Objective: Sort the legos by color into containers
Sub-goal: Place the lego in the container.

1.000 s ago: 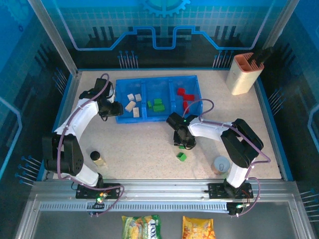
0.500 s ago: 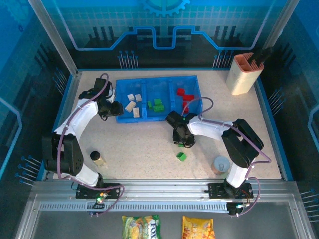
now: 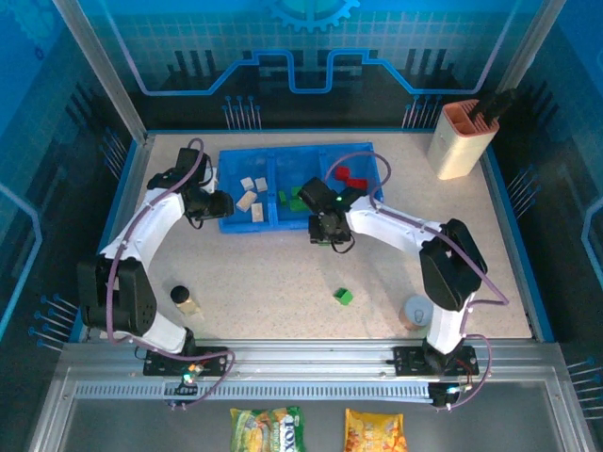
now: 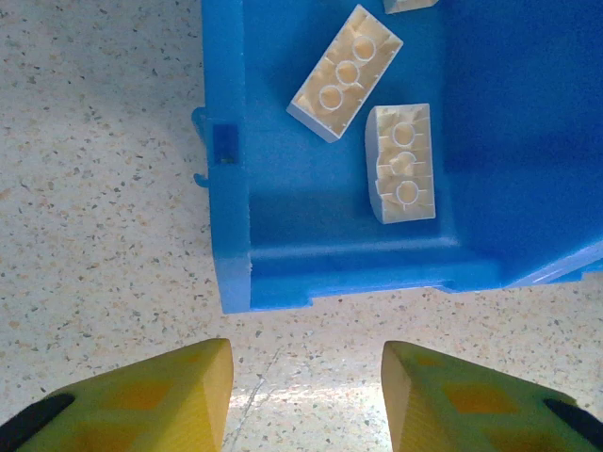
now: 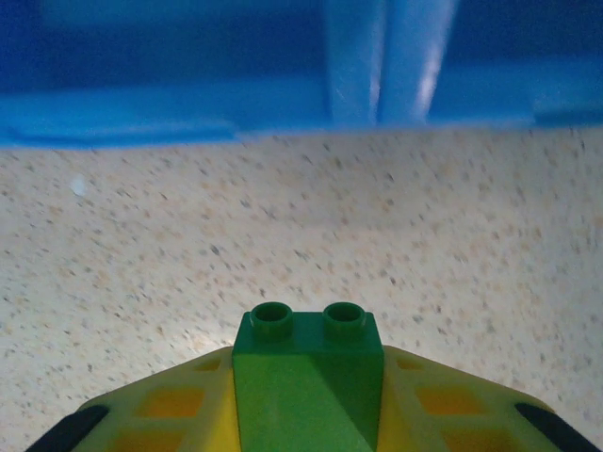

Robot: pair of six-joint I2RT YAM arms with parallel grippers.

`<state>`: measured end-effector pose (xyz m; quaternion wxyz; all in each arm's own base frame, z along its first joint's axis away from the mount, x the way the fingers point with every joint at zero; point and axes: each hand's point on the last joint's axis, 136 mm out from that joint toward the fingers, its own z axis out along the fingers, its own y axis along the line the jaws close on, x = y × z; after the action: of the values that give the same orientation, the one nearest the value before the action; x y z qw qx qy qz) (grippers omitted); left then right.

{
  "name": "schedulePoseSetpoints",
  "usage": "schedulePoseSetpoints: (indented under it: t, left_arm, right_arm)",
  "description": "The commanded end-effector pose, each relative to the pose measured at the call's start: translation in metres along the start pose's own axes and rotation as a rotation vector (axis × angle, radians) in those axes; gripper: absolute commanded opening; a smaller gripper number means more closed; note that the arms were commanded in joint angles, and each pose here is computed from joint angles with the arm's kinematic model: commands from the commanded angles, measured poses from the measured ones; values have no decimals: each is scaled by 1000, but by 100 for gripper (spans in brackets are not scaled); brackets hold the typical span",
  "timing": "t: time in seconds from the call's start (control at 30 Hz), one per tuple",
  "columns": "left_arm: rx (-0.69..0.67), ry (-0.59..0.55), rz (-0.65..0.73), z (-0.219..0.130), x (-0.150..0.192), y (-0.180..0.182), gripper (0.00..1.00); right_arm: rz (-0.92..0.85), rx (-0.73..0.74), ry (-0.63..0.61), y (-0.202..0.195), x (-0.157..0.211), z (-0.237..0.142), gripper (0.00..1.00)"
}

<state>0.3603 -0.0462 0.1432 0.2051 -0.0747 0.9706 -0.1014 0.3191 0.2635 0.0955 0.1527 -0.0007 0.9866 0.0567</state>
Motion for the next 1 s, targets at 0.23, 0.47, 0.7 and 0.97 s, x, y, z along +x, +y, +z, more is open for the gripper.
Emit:
schedulePoseSetpoints:
  t: [0.23,0.47,0.7,0.97]
  left_arm:
    - [37,-22,-1,-8,1,-3,46]
    - [36,-27,-2,-10,0,-2,46]
    - [43,-28,-2,-10,0,-4,46]
    - [50,-31,-4,-11,-1,-5,46]
  right_arm:
    - [-120,-12,-62,27,-56,4,35]
    - [-148,26,-117,28,-95,16,35]
    - [-181,106,-181,26,-131,37,35]
    - [-193,187,-224,24,-155,65,35]
